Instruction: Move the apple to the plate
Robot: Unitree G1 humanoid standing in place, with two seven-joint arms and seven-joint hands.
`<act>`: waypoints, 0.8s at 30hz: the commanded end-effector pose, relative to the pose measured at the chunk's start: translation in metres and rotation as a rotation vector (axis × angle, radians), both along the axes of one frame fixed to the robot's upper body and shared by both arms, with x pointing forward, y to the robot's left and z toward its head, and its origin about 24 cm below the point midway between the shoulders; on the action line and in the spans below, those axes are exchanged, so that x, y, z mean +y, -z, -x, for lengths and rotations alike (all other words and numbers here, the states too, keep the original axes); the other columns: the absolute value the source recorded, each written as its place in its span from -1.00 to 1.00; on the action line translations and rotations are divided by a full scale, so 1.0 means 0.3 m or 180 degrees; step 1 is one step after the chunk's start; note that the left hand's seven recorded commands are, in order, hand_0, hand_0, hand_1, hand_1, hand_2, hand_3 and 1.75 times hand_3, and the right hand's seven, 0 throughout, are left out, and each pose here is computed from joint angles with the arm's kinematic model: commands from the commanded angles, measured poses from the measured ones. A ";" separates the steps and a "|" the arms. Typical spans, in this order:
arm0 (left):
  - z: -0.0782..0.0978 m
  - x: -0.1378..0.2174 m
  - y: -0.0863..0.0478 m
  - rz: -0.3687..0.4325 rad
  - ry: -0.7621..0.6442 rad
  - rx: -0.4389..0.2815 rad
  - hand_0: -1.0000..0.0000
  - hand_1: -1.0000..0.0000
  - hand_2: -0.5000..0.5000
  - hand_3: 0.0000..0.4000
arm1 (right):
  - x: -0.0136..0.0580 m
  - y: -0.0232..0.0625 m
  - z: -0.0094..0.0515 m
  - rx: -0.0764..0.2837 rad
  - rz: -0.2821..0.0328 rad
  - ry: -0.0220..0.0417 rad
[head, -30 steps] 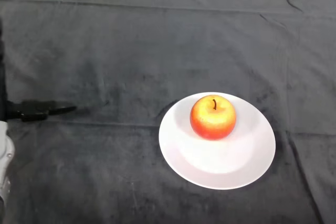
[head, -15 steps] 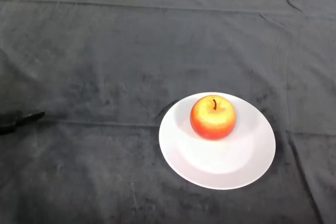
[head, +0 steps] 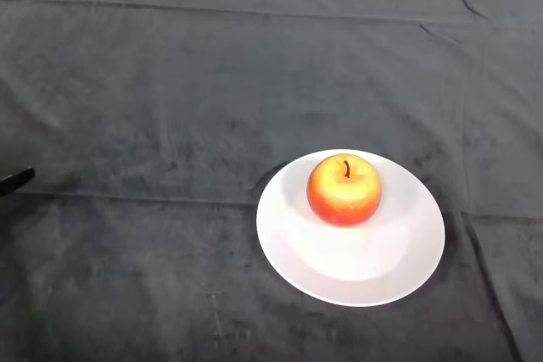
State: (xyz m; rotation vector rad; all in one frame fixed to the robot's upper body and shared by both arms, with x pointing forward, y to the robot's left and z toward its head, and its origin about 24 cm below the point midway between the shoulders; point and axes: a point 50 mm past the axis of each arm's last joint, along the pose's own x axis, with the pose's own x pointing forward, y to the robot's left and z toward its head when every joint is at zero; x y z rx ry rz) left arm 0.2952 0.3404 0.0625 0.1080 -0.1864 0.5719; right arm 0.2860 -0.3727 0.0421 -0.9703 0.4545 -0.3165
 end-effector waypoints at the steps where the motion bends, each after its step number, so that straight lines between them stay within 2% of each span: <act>1: 0.068 0.088 0.014 -0.0052 -0.0214 0.0176 1.00 1.00 0.00 -1.00 | 0.018 0.111 0.068 0.0400 -0.0070 0.0001; 12: 0.134 0.170 0.010 0.0115 -0.0654 0.0098 1.00 1.00 0.00 -1.00 | 0.018 0.111 0.068 0.0400 -0.0070 0.0001; 24: 0.173 0.213 0.008 0.0301 -0.1092 -0.0009 1.00 1.00 0.00 -1.00 | 0.018 0.111 0.067 0.0400 -0.0070 0.0001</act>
